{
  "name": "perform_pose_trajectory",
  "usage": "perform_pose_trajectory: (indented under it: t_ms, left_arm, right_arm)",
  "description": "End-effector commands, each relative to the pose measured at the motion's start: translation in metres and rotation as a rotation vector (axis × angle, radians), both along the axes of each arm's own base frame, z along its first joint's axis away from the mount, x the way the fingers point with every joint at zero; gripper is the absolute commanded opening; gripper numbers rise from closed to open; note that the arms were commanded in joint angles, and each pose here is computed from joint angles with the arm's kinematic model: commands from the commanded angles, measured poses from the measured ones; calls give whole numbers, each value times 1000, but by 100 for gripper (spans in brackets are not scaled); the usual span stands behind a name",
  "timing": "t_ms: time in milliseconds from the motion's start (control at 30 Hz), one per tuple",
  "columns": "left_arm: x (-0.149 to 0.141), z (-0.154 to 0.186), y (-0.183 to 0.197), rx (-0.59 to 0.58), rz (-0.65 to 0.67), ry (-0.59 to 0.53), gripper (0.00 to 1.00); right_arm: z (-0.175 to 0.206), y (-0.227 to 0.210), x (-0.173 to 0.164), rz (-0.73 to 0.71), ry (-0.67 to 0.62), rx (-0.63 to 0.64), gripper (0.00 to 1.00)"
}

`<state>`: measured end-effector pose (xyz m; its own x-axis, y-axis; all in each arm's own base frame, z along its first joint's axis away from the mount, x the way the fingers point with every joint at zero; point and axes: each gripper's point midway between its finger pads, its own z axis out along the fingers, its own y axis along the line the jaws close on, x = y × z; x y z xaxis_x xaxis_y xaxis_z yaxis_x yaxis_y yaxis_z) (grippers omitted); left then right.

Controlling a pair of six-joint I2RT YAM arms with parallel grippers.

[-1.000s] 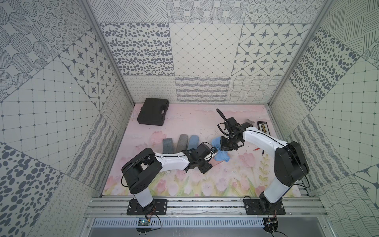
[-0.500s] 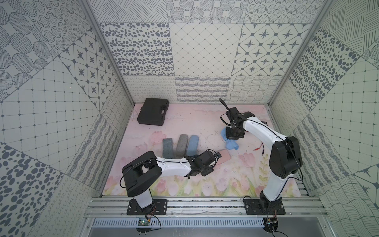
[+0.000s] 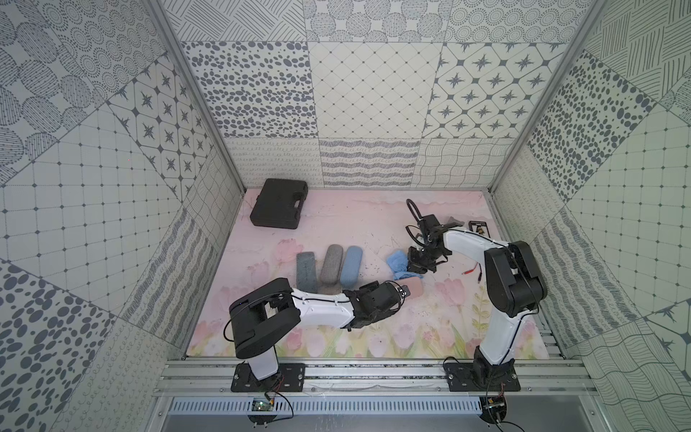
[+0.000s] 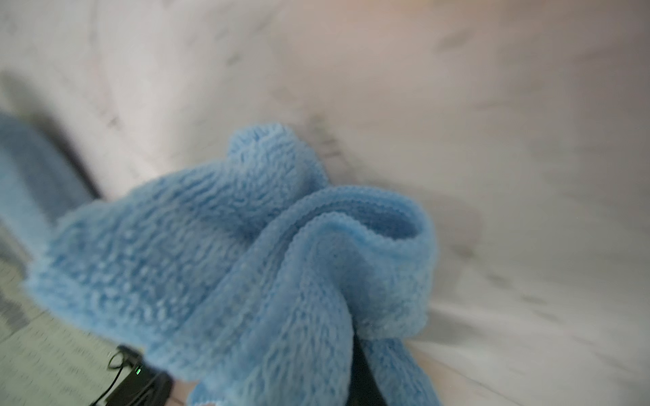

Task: Wipe the eyeglass case
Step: Wipe the dirt from the eyeglass case.

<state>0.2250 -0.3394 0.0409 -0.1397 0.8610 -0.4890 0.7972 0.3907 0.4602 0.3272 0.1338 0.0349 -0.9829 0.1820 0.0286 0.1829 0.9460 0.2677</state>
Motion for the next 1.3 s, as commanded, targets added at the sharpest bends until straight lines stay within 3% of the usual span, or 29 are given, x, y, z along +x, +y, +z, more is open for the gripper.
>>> perform_pose_trajectory:
  t_ms: [0,133,267,333,433,500,633,833,1033,1167,1267]
  left_arm:
    - [15,-3,17,60,121,-52,0]
    - [13,-3,10,41,116,-21,0]
    - [12,-4,10,32,126,-5,0]
    - [10,-6,13,29,139,15,0]
    - [8,-12,20,23,174,64,0]
    - [6,-15,22,8,190,100,0]
    - [1,-20,22,-6,184,160,0]
    - [-4,-24,15,-27,152,253,0]
    - [-4,-30,16,-62,180,372,0]
    - [-3,-32,20,-98,234,464,0]
    - [-5,-35,20,-119,272,525,0]
  right_arm:
    - [24,-43,-17,106,0,-328,0]
    - [60,34,8,209,-136,-212,0]
    - [55,117,-9,255,-61,101,0]
    - [41,122,-23,218,8,206,0]
    - [15,80,-36,95,77,256,0]
    - [1,34,-41,7,109,216,0]
    - [6,-52,-29,36,59,-175,0]
    - [44,-46,20,165,-106,-309,0]
    - [10,3,12,363,-23,-277,0]
    - [0,5,-14,354,12,-215,0]
    - [0,17,-41,318,48,-64,0]
